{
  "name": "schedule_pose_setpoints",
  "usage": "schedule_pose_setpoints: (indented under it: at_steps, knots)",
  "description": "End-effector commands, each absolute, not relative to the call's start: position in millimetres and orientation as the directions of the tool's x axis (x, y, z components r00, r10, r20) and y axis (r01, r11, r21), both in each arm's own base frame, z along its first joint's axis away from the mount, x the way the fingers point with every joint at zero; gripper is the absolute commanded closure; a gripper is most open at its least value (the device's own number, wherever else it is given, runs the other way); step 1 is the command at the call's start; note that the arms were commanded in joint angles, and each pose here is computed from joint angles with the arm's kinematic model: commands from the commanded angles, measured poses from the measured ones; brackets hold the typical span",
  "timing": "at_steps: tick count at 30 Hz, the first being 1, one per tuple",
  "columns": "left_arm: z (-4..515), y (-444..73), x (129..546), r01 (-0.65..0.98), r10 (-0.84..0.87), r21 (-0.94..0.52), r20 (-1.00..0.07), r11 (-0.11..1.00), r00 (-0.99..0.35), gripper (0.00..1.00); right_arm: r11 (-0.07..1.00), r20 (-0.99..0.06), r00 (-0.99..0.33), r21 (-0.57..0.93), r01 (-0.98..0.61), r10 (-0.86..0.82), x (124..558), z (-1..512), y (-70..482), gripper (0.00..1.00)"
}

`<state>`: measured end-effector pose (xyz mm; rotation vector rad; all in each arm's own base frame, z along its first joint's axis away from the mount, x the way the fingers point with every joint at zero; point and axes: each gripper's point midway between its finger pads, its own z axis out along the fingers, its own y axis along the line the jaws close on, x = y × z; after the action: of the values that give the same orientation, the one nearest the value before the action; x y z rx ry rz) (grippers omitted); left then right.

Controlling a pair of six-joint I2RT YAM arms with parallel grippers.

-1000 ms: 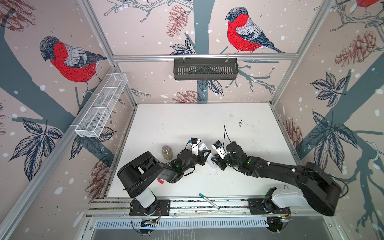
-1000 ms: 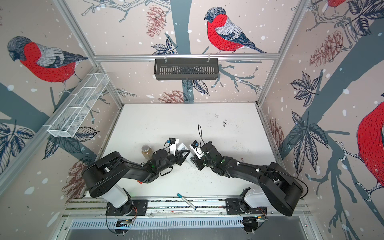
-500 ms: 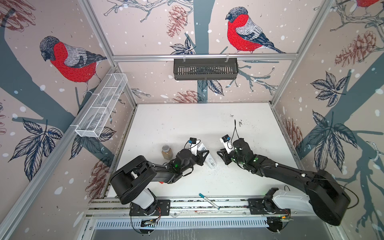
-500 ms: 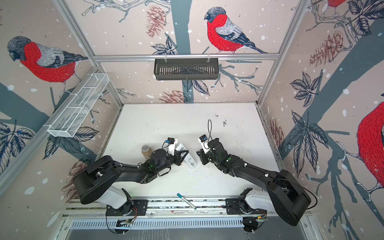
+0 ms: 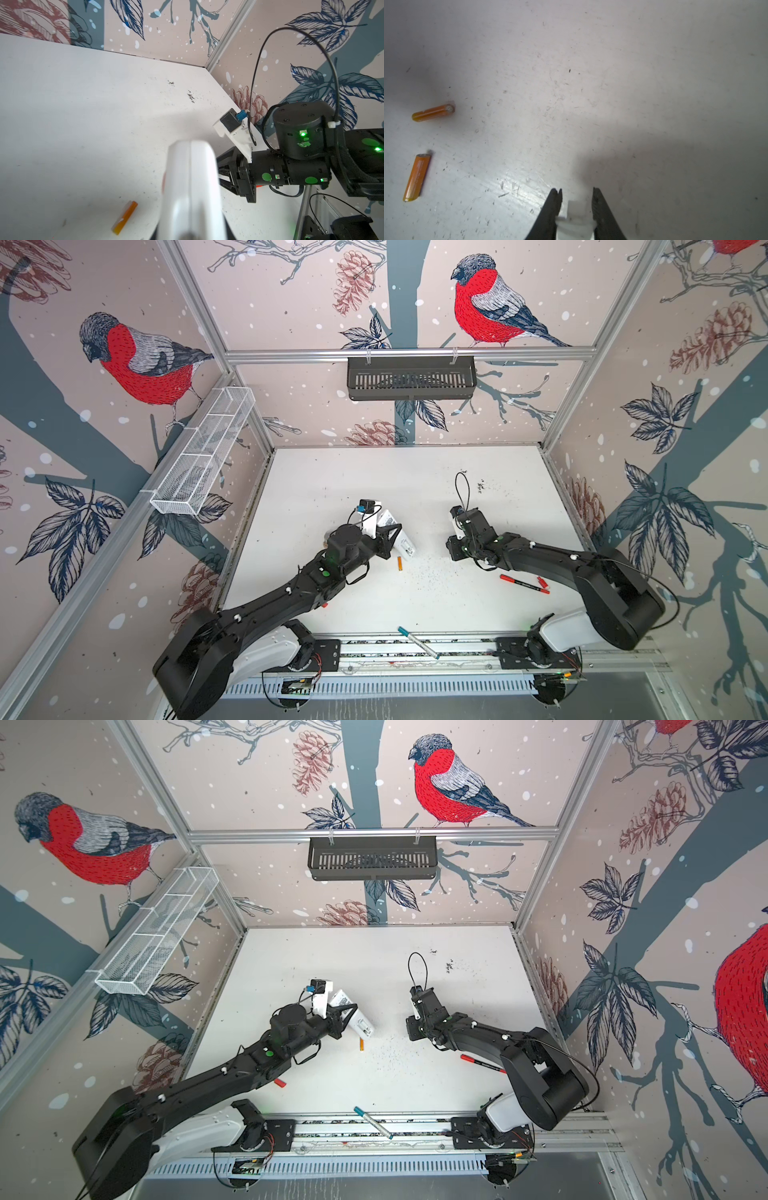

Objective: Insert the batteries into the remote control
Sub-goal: 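Release the remote with the right gripper and move it toward the orange batteries, then grasp an orange battery upright with the right gripper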

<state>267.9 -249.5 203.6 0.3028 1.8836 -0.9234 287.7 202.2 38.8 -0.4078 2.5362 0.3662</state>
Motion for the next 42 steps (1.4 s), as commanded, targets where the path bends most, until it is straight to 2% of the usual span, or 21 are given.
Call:
schedule_pose_setpoints:
  at_steps: [1, 4, 10, 18, 20, 27, 37, 42]
  knots:
    - [200, -243, 256, 0.586, -0.074, -0.433, -0.841, 0.685, -0.536, 1.0, 0.948, -0.507, -0.841, 0.126, -0.291, -0.19, 289, 27, 190, 0.75]
    - [212, -232, 253, 0.562, -0.06, -0.41, -0.841, 0.718, -0.537, 1.0, 0.953, -0.5, -0.845, 0.113, -0.28, -0.188, 293, 23, 192, 0.74]
    - [238, -212, 244, 0.538, -0.088, -0.401, -0.853, 0.741, -0.514, 1.0, 0.956, -0.506, -0.84, 0.091, -0.278, -0.196, 297, 21, 200, 0.65]
    - [240, -188, 241, 0.49, -0.063, -0.343, -0.863, 0.802, -0.501, 1.0, 0.941, -0.562, -0.782, 0.02, -0.336, -0.268, 293, 43, 235, 0.34]
    - [241, -183, 241, 0.471, -0.055, -0.326, -0.864, 0.82, -0.501, 1.0, 0.935, -0.578, -0.768, 0.022, -0.355, -0.278, 287, 49, 247, 0.31]
    - [245, -171, 236, 0.456, -0.019, -0.276, -0.871, 0.846, -0.491, 1.0, 0.83, -0.604, -0.685, 0.068, -0.554, -0.408, 267, 50, 303, 0.29]
    - [245, -158, 231, 0.428, -0.028, -0.26, -0.879, 0.866, -0.476, 1.0, 0.622, -0.483, -0.558, 0.036, -0.782, -0.674, 264, 16, 331, 0.27]
    - [248, -156, 230, 0.424, -0.043, -0.264, -0.885, 0.866, -0.464, 1.0, 0.466, -0.433, -0.423, 0.009, -0.885, -0.796, 261, 4, 338, 0.26]
